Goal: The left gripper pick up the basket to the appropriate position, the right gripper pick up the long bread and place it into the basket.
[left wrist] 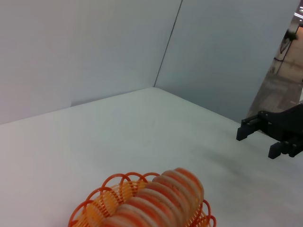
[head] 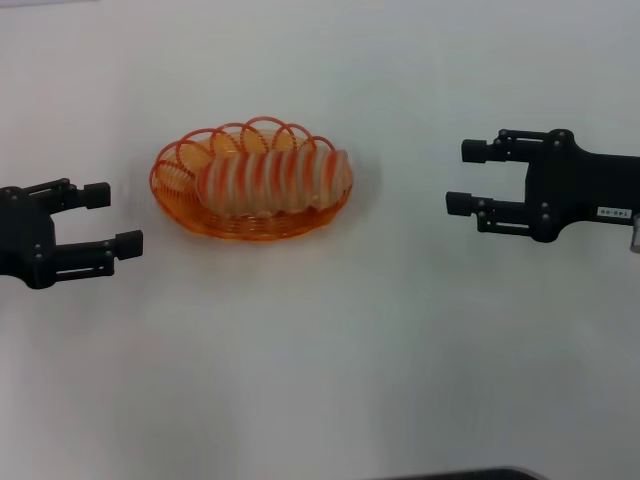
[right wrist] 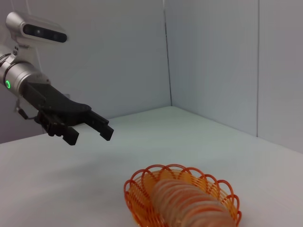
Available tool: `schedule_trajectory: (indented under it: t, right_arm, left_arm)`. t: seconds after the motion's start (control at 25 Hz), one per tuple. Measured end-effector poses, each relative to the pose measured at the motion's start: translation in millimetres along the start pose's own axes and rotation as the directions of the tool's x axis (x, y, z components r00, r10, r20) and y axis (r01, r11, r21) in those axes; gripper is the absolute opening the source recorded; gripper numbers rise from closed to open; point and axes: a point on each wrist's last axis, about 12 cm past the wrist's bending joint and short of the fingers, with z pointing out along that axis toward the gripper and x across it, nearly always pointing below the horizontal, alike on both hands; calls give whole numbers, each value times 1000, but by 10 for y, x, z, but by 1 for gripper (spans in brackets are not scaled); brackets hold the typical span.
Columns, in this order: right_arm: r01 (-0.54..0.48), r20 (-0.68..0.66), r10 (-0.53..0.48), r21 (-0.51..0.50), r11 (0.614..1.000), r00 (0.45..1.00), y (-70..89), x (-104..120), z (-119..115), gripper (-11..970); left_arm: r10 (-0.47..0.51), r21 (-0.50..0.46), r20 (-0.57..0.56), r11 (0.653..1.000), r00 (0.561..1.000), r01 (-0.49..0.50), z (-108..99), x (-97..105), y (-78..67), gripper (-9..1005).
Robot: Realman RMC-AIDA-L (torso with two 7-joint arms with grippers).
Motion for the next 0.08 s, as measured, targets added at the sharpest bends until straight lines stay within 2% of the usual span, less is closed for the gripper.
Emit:
schedule_trajectory:
  t: [0.08]
  right_arm:
    - [1,0,-1,-1,1000,1000,-3,-5,6,686]
  left_arm:
    - [0,0,0,1000,1000,0,-1,0,0,843]
